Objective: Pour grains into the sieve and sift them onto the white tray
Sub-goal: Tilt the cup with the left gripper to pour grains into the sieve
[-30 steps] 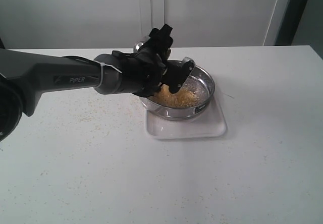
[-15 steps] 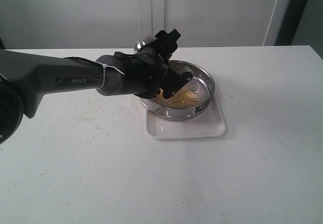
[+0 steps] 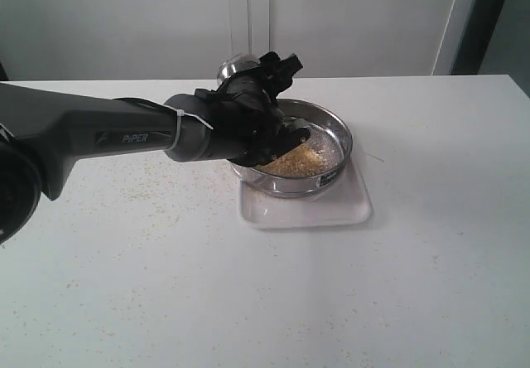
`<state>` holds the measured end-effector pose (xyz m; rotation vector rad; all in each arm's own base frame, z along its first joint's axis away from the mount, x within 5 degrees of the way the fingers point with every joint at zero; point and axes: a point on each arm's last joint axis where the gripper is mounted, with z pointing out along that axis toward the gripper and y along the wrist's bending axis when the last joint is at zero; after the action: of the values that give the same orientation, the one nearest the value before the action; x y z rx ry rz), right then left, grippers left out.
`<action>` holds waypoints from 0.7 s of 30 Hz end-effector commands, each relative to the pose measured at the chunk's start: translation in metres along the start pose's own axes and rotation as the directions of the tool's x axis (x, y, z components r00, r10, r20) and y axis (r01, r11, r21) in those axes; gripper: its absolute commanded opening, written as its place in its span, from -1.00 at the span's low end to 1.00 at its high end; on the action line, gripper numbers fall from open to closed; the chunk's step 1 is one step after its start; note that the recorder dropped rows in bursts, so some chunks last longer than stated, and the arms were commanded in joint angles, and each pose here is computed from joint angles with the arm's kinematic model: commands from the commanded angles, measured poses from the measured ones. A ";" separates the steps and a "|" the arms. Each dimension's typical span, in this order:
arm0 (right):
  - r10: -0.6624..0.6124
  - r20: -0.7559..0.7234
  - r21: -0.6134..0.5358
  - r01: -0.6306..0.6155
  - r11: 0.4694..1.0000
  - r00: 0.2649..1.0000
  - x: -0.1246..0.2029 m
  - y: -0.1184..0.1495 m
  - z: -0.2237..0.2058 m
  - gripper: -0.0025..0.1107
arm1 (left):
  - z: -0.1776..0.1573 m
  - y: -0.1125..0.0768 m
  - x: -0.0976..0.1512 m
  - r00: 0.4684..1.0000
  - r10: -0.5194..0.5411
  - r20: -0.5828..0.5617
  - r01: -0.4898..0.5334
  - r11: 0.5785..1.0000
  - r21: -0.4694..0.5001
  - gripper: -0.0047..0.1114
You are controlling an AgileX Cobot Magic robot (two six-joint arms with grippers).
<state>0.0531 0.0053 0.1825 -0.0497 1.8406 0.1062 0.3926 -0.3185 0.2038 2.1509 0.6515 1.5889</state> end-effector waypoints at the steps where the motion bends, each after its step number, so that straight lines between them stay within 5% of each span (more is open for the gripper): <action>1: 0.002 0.016 0.009 -0.002 1.000 1.000 0.000 -0.001 0.000 -0.96 | -0.003 0.005 0.009 0.999 -0.012 -0.037 0.012 1.000 -0.014 -0.92; 4: 0.002 0.016 0.009 -0.002 1.000 1.000 0.000 -0.001 0.000 -0.96 | -0.003 0.005 0.009 0.996 -0.083 -0.036 0.082 0.996 -0.016 -0.92; 21: 0.002 0.016 0.009 -0.002 1.000 1.000 0.000 -0.001 0.000 -0.96 | -0.011 0.008 0.007 0.995 -0.043 -0.090 0.044 0.999 0.006 -0.92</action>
<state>0.0531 0.0053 0.1825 -0.0497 1.8406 0.1062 0.3864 -0.3206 0.2062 2.1023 0.7318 1.6257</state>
